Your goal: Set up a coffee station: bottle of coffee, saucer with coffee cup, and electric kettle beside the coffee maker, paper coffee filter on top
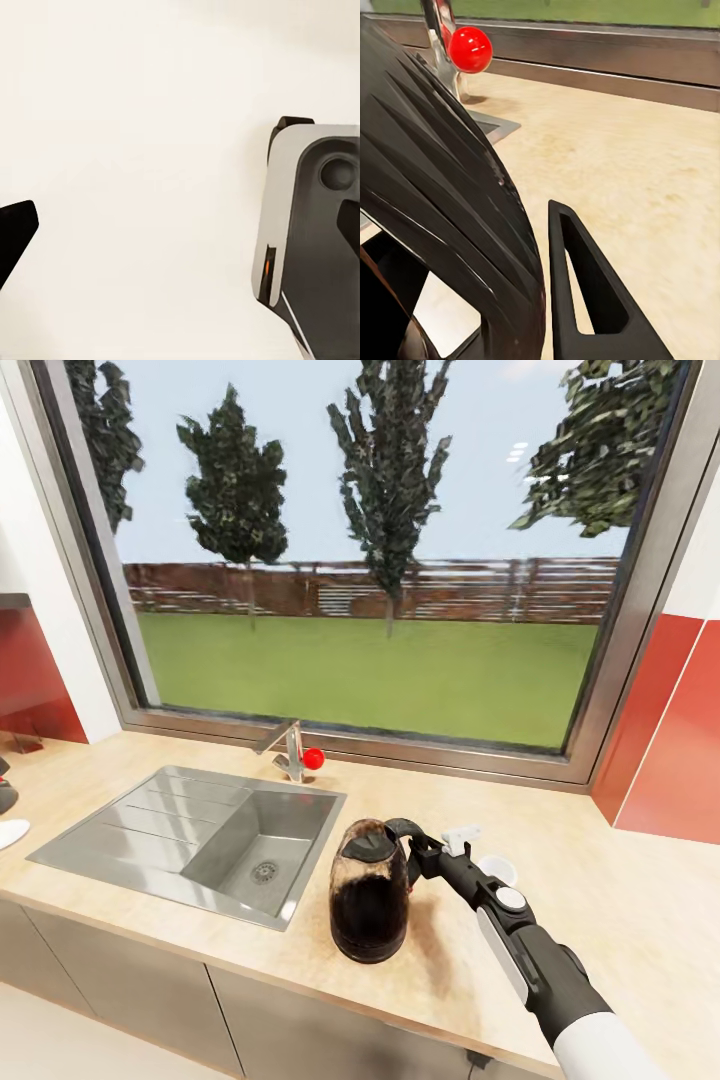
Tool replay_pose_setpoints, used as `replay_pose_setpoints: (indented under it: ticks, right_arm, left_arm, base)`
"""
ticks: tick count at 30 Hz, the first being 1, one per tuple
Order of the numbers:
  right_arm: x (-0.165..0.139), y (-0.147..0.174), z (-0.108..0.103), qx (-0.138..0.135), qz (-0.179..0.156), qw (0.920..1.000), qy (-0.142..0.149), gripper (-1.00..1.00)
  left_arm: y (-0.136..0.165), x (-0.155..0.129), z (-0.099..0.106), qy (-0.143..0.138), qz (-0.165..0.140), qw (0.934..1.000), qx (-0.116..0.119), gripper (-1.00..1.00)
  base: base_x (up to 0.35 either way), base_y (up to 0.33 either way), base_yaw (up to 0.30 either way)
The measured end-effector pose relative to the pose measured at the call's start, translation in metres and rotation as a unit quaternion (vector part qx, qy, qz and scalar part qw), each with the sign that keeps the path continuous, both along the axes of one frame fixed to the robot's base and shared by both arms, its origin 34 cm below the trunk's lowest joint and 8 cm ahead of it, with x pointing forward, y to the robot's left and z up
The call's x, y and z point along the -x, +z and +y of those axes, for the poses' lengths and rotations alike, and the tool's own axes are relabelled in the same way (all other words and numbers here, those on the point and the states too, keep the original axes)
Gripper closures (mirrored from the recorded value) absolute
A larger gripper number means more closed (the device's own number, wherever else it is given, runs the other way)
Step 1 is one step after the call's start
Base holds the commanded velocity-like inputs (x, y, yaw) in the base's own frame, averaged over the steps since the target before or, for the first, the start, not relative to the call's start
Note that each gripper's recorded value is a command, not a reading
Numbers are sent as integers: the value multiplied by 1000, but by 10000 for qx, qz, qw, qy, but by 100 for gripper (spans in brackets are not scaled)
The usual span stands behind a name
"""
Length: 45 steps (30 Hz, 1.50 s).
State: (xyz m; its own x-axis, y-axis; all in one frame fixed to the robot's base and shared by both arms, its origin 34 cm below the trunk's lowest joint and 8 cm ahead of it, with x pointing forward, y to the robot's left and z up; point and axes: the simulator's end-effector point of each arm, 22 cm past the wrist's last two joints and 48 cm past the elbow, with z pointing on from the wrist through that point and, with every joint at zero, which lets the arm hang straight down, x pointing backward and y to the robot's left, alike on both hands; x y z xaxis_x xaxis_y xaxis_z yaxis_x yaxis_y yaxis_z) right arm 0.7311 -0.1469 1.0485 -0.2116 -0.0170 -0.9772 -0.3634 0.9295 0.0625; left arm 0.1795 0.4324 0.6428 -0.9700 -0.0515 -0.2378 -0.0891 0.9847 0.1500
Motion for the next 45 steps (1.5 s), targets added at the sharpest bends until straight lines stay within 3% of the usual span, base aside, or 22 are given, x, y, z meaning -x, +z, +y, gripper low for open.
replay_pose_setpoints:
  ticks: [3,8,12,15,21,23,27,38,41,45]
  right_arm:
    - [0,0,1,7,-5,10000,5,100]
    - [0,4,7,-47,-21,10000,26,100]
    - [1,34,45,-352,-195,9990,167,100]
    - [3,55,66,-504,-101,9986,154,100]
    - [2,92,79,-716,11,9964,-456,100]
    - [0,98,58,-345,-9,9929,-1136,100]
    - [11,129,67,-165,-356,9880,-1496,100]
    - [33,151,116,-23,-689,9916,-1090,100]
    - [40,167,125,-111,-841,9916,-974,100]
    - [44,164,136,-503,-586,9938,-795,100]
  left_arm:
    - [-1,3,-4,19,38,10000,35,-100]
    - [-7,9,-29,-68,121,9997,205,-100]
    - [-9,12,-38,-229,197,9992,259,-100]
    - [-10,12,-42,-235,197,9991,286,-100]
    - [-10,12,-44,-197,190,9992,292,-100]
    - [-10,12,-45,-219,190,9991,303,-100]
    - [-10,12,-45,-226,193,9991,302,-100]
    - [-10,13,-43,-203,207,9992,288,-100]
    - [-10,13,-43,-189,206,9992,286,-100]
    - [-10,13,-43,-182,207,9992,286,-100]
  base:
    - [0,0,0]
    - [0,0,0]
    - [0,0,0]
    - [0,0,0]
    - [0,0,0]
    - [0,0,0]
    - [0,0,0]
    - [0,0,0]
    - [0,0,0]
    - [0,0,13]
